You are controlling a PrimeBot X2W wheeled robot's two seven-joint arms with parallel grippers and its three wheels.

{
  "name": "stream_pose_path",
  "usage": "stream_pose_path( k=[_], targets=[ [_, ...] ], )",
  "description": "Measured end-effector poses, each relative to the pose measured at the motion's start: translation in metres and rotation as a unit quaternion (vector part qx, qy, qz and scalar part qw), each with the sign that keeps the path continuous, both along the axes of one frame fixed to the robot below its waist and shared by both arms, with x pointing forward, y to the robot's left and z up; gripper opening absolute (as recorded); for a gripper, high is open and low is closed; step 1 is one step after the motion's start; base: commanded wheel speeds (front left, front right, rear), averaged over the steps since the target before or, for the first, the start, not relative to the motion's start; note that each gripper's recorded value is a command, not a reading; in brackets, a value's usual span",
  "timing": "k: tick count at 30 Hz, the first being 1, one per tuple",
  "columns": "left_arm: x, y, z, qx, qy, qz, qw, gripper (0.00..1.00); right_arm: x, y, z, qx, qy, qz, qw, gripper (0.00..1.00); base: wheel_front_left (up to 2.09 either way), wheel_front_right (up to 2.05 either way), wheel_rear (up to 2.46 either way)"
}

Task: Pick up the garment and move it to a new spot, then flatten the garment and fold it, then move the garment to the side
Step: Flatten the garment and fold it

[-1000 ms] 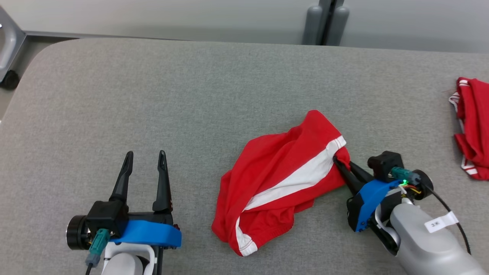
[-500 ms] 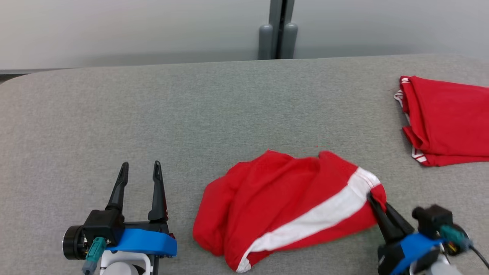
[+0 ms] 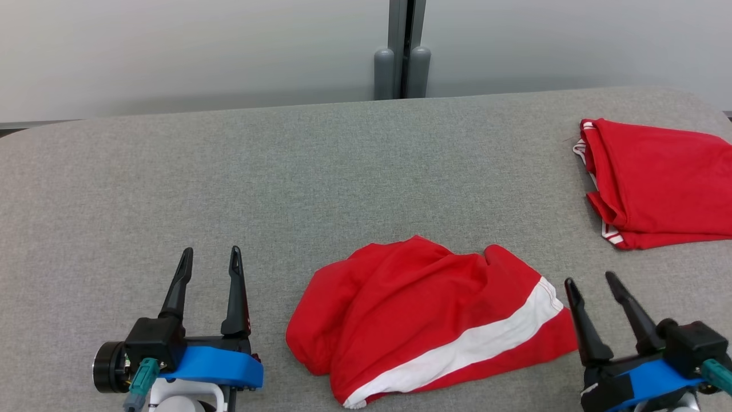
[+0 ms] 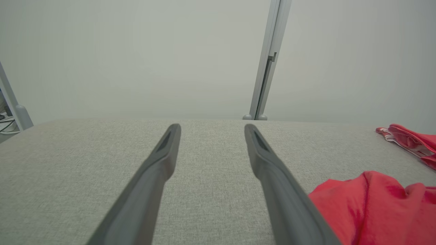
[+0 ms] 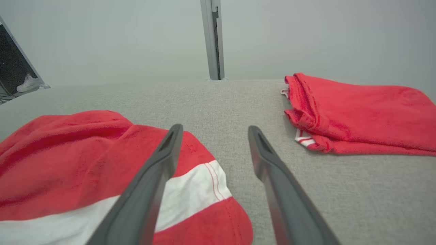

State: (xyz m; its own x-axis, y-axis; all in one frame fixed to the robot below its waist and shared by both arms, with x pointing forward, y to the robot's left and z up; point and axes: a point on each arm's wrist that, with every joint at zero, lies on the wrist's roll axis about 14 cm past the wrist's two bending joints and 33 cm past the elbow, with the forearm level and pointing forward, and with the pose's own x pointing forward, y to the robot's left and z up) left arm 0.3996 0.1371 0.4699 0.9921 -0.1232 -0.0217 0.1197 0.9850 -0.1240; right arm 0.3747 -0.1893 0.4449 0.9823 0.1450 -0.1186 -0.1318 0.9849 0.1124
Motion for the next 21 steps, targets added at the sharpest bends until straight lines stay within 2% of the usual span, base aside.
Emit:
stream_pose_path(
  k=[11,15,21],
  targets=[
    [-0.005,0.003,0.002,0.006,-0.003,-0.001,1.000,1.00,0.023,0.023,0.093,0.029,-0.153,-0.004,0.988,1.00,0.00,0.00,0.00],
    [-0.009,0.000,0.000,0.010,0.000,-0.007,1.000,1.00,0.024,0.032,0.096,0.036,-0.157,0.001,0.987,1.00,0.00,0.00,0.00],
    [-0.017,-0.021,-0.012,0.021,0.017,-0.051,0.998,1.00,0.024,0.037,0.086,0.037,-0.142,0.006,0.989,1.00,0.00,0.00,0.00]
  ],
)
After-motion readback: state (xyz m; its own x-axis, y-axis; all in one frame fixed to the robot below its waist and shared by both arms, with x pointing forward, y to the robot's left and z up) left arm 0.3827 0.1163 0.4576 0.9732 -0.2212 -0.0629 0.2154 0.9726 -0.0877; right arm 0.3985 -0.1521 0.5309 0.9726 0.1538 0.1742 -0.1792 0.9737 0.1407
